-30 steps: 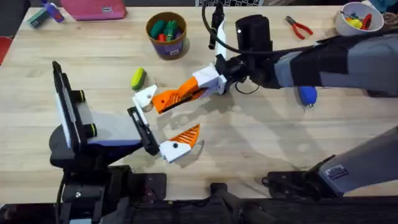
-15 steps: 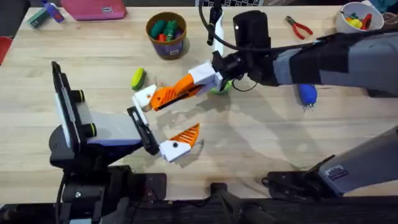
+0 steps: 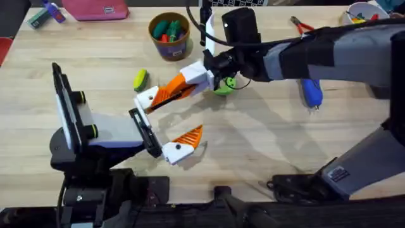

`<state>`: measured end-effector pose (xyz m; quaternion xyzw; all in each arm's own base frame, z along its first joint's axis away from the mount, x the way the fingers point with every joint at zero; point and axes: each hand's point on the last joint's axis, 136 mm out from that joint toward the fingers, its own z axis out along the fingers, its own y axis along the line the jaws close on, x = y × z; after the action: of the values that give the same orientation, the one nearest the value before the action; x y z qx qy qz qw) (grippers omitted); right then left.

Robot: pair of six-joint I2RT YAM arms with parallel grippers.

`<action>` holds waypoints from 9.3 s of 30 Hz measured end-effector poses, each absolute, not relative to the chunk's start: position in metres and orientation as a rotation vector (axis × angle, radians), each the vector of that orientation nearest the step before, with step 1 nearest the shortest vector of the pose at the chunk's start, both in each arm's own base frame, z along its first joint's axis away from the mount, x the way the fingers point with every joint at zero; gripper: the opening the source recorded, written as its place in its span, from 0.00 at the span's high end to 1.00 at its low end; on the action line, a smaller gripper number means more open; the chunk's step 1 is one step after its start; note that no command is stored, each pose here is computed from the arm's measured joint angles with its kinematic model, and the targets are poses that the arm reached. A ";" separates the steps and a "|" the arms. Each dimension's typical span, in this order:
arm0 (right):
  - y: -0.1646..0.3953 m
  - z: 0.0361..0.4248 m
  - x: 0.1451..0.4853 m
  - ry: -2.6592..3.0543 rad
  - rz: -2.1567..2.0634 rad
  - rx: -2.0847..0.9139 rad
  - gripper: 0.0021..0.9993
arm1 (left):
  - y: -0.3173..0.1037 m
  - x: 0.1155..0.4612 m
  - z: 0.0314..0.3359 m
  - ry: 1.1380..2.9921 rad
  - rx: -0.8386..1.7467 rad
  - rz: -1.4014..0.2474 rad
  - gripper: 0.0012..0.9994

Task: Pick up the gripper from the table and insert it into the empty holder that is missing its gripper. Then pick up a screw, insert it into the mounting hole, and use the screwdriver to tighten it. Finally, clean up the table by picking up the vegetable and placing it into the bucket.

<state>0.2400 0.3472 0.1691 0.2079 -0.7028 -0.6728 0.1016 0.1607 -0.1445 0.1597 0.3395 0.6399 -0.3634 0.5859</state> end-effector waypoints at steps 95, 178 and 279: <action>0.228 0.111 0.305 -3.182 -0.140 -0.520 0.07 | -0.144 0.161 0.160 1.493 0.789 -0.844 0.01; 0.235 0.057 0.324 -3.203 -0.001 -0.697 1.00 | -0.144 0.161 0.160 1.493 0.789 -0.844 0.01; 0.395 0.258 0.212 -2.573 -0.544 2.438 1.00 | -0.144 0.161 0.160 1.493 0.790 -0.843 0.01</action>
<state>0.2118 0.3952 0.2577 0.6631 -0.6998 -0.1480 -0.2205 0.1612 -0.1442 0.1597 0.3387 0.6404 -0.3619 0.5867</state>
